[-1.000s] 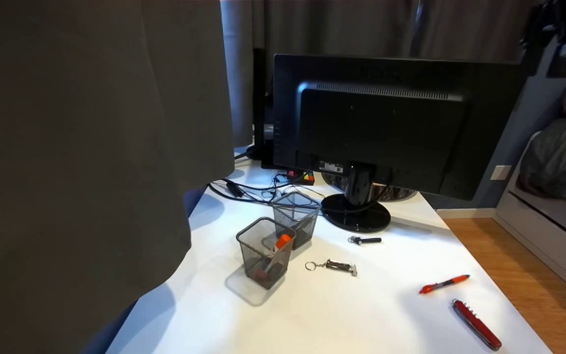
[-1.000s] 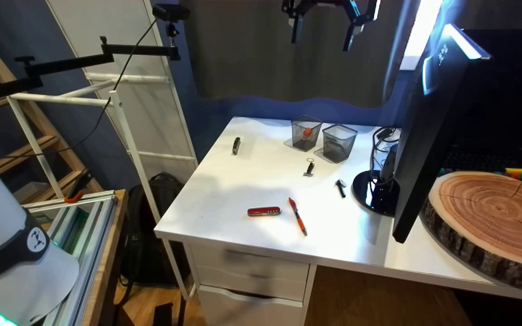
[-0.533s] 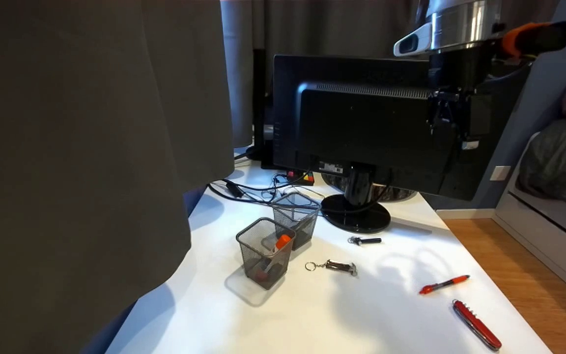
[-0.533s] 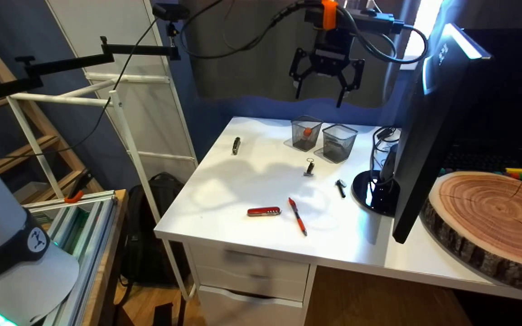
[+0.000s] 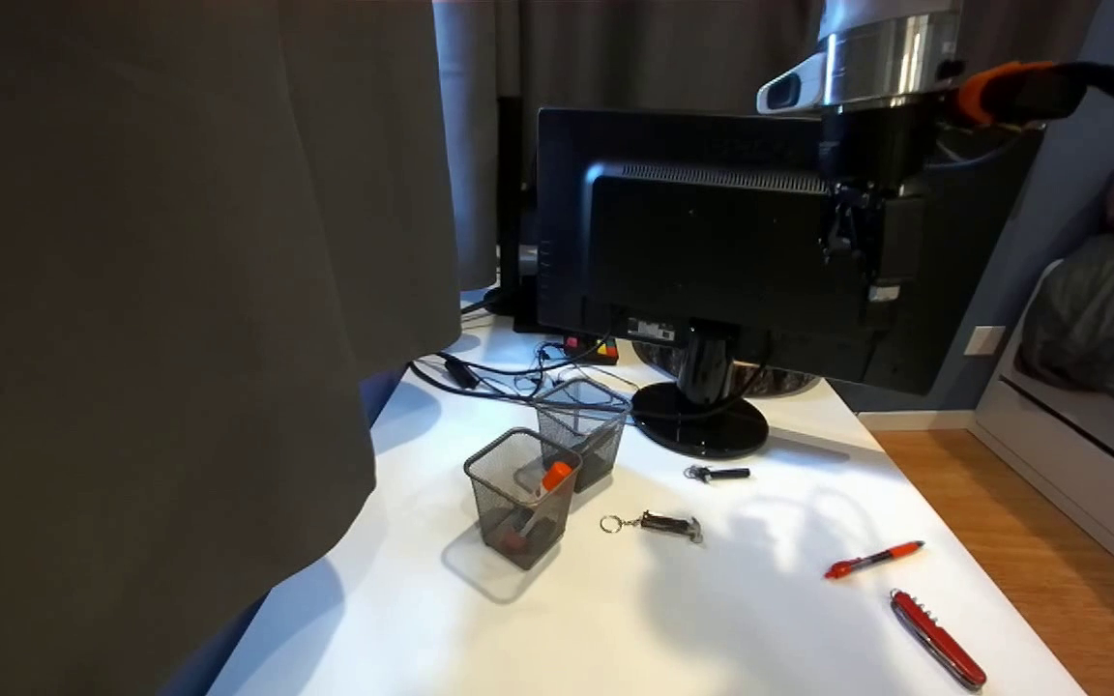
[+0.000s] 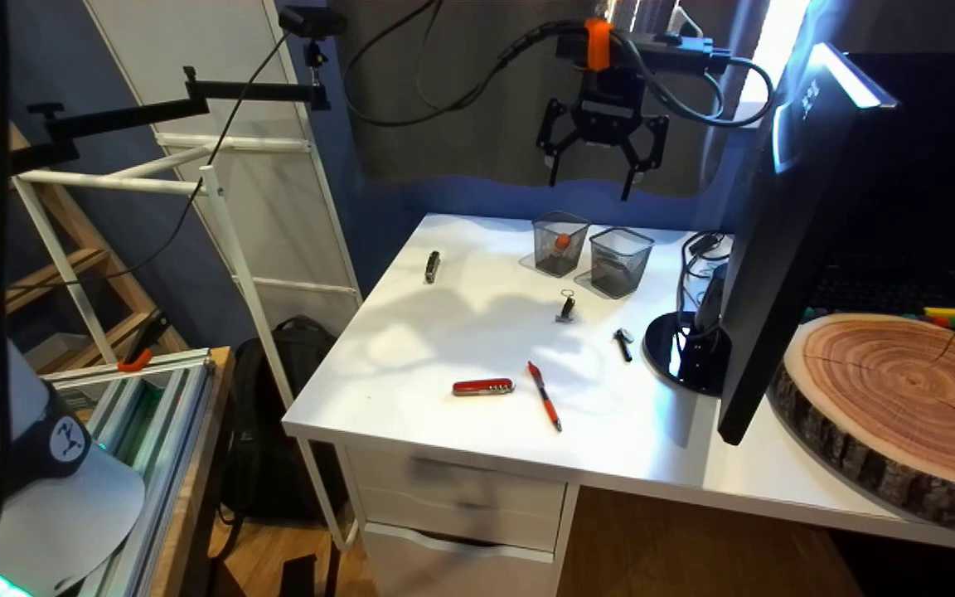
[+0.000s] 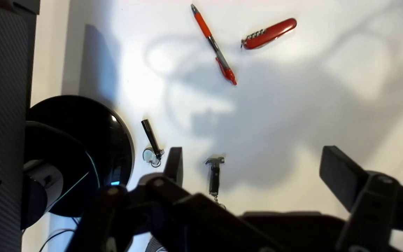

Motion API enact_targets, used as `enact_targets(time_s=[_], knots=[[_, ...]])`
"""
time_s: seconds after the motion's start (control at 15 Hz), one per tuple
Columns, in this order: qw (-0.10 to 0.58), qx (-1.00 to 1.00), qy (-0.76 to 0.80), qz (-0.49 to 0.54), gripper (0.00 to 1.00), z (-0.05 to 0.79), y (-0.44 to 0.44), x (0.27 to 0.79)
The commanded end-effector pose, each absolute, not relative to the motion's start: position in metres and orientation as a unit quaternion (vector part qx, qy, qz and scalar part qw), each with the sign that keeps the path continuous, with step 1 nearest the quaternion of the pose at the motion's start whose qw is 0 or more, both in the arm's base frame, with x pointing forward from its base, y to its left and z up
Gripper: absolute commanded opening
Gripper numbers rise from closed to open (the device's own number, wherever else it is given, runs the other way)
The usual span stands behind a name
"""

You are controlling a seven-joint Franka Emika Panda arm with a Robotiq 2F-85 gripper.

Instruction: Pick up the keychain from the table and put it in the gray pen holder on the left

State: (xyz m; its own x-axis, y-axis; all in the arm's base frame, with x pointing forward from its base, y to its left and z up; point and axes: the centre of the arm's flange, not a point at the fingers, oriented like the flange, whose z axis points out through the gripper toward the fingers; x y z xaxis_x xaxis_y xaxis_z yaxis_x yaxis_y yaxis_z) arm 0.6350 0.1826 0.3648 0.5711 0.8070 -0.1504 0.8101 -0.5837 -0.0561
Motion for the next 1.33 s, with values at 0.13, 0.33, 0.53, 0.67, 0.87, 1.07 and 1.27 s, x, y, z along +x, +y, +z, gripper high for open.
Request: enact_targets(time_s=[0.13, 0.33, 0.53, 0.67, 0.87, 1.07, 1.27], knots=[[0.002, 0.877, 0.469, -0.103, 1.00, 0.252, 0.247, 0.642], [0.038, 0.864, 0.485, -0.131, 1.00, 0.191, 0.258, 0.640], [0.067, 0.843, 0.511, -0.153, 1.00, 0.146, 0.257, 0.650], [0.084, 0.838, 0.520, -0.141, 1.00, 0.133, 0.265, 0.658], [0.068, 0.842, 0.516, -0.141, 1.00, 0.133, 0.256, 0.642], [0.070, 0.843, 0.518, -0.129, 1.00, 0.137, 0.263, 0.650], [0.070, 0.843, 0.518, -0.127, 1.00, 0.138, 0.263, 0.651]])
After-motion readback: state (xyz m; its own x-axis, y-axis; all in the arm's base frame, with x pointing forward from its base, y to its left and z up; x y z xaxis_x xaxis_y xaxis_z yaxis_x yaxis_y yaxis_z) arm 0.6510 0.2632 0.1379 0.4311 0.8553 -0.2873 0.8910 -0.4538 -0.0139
